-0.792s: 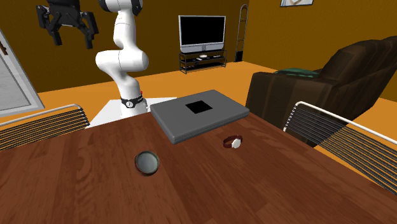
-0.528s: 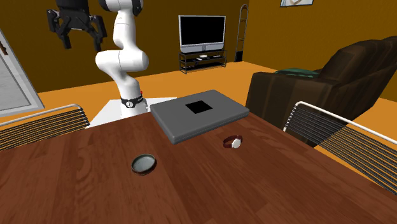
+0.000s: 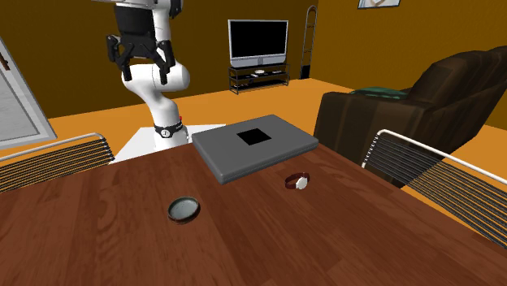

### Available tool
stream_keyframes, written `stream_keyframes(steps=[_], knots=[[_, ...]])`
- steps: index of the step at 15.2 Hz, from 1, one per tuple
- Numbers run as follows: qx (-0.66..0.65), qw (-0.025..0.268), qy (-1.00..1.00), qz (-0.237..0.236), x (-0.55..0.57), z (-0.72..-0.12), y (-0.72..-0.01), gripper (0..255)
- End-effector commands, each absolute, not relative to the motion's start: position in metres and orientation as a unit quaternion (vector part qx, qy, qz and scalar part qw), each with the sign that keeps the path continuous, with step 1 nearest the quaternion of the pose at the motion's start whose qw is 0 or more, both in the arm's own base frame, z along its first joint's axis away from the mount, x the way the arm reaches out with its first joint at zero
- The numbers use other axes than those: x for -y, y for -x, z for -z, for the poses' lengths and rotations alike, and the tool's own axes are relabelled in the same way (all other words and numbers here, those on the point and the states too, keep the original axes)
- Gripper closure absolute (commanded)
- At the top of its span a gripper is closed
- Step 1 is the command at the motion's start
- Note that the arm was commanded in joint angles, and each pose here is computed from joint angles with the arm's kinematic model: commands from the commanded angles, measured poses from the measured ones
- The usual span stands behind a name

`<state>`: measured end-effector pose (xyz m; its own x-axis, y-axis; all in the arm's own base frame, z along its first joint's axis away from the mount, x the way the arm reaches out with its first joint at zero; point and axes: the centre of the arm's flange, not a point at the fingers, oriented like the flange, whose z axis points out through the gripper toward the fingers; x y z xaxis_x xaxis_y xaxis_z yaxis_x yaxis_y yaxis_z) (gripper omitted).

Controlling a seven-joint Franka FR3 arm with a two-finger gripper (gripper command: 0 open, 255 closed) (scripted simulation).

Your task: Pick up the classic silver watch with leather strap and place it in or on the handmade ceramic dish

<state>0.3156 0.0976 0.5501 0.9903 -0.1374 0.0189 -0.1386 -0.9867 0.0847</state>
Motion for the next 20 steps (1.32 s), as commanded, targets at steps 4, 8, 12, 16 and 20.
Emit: stream_keyframes(steps=[4,8,12,16,20], knots=[[0.091,0.034,-0.995,-0.003,-0.154,-0.521,-0.329,0],[0.108,0.027,-0.994,-0.001,-0.199,-0.500,-0.342,0],[0.124,0.020,-0.992,0.002,-0.244,-0.480,-0.356,0],[0.140,0.013,-0.990,0.004,-0.288,-0.461,-0.371,0],[0.157,0.005,-0.988,0.007,-0.333,-0.443,-0.388,0]])
